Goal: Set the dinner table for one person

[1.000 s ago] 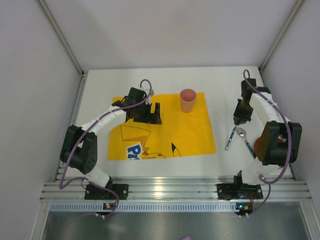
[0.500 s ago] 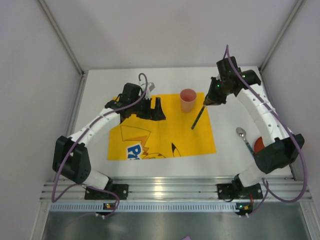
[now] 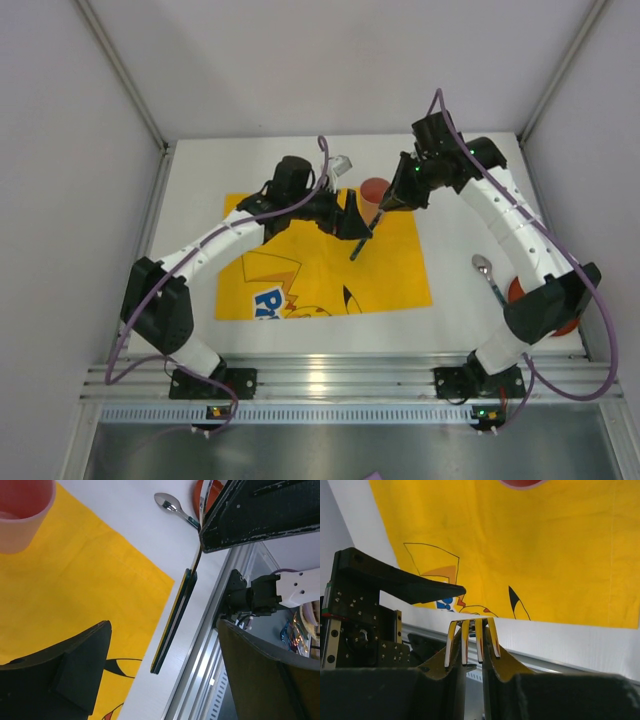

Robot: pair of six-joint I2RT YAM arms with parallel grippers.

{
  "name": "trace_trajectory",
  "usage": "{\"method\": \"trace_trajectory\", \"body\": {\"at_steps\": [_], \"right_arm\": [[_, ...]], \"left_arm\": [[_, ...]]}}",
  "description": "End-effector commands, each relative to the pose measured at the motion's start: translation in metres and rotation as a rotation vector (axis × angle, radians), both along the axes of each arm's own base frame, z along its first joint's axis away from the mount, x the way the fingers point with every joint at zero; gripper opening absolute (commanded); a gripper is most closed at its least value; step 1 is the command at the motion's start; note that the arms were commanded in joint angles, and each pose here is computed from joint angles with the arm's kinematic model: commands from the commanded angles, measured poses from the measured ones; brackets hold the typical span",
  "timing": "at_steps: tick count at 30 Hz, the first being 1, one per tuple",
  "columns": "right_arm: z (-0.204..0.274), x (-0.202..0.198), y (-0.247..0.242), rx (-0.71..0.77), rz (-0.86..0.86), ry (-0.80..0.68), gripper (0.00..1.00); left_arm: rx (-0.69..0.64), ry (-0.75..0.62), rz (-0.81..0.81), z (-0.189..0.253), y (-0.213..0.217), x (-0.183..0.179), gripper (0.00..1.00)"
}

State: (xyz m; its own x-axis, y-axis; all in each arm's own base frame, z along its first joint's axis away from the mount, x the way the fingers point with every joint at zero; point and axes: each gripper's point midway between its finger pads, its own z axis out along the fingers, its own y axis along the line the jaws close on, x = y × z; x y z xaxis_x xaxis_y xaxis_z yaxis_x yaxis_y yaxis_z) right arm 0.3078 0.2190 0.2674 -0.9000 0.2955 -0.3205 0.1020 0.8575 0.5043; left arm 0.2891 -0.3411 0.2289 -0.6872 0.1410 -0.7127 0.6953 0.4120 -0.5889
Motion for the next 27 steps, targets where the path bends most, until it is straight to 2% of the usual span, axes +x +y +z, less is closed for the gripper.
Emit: {"method": "trace_trajectory", "body": {"at_steps": [1, 5, 6, 8, 12, 13, 15, 16, 17, 18, 20, 22, 27], "right_arm": [[0.021, -0.011, 0.009, 0.080, -0.005, -0.036, 0.00], [0.026, -0.014, 0.010, 0.110, -0.018, -0.044, 0.00], [0.028, -0.014, 0.011, 0.119, -0.021, -0.048, 0.00], [0.027, -0.015, 0.012, 0.132, -0.028, -0.042, 0.00], [0.028, -0.015, 0.014, 0.148, -0.030, -0.045, 0.00], [0.027, -0.015, 0.014, 0.150, -0.032, -0.043, 0.00], [0.028, -0.015, 0.014, 0.154, -0.029, -0.046, 0.00], [0.028, -0.014, 0.015, 0.152, -0.027, -0.047, 0.04], [0.027, -0.013, 0.014, 0.148, -0.028, -0.049, 0.15], [0.027, -0.012, 0.013, 0.144, -0.028, -0.048, 0.36], [0.030, -0.010, 0.009, 0.130, -0.030, -0.061, 0.72], [0.032, -0.007, -0.001, 0.097, -0.035, -0.071, 0.82], [0.040, 0.001, -0.031, 0.059, -0.045, -0.116, 0.83]], "left_arm": [[-0.090, -0.054, -0.062, 0.026, -0.021, 0.002, 0.91], [-0.095, -0.039, -0.098, 0.023, -0.032, -0.004, 0.80], [-0.097, -0.033, -0.106, 0.022, -0.033, -0.005, 0.70], [-0.100, -0.021, -0.121, 0.020, -0.036, -0.008, 0.63], [-0.092, -0.007, -0.122, 0.016, -0.037, -0.009, 0.30], [-0.087, -0.011, -0.115, 0.017, -0.035, -0.008, 0.00], [-0.067, -0.011, -0.095, 0.018, -0.032, -0.007, 0.00], [-0.052, -0.014, -0.086, 0.016, -0.028, -0.006, 0.00], [-0.024, -0.019, -0.048, 0.013, -0.023, -0.001, 0.00], [-0.008, -0.014, -0.037, 0.012, -0.017, -0.001, 0.00], [0.065, 0.035, 0.035, -0.010, 0.008, 0.006, 0.00], [0.098, 0.072, 0.102, -0.022, 0.039, 0.013, 0.00], [0.239, 0.162, 0.305, -0.074, 0.120, 0.010, 0.00]]}}
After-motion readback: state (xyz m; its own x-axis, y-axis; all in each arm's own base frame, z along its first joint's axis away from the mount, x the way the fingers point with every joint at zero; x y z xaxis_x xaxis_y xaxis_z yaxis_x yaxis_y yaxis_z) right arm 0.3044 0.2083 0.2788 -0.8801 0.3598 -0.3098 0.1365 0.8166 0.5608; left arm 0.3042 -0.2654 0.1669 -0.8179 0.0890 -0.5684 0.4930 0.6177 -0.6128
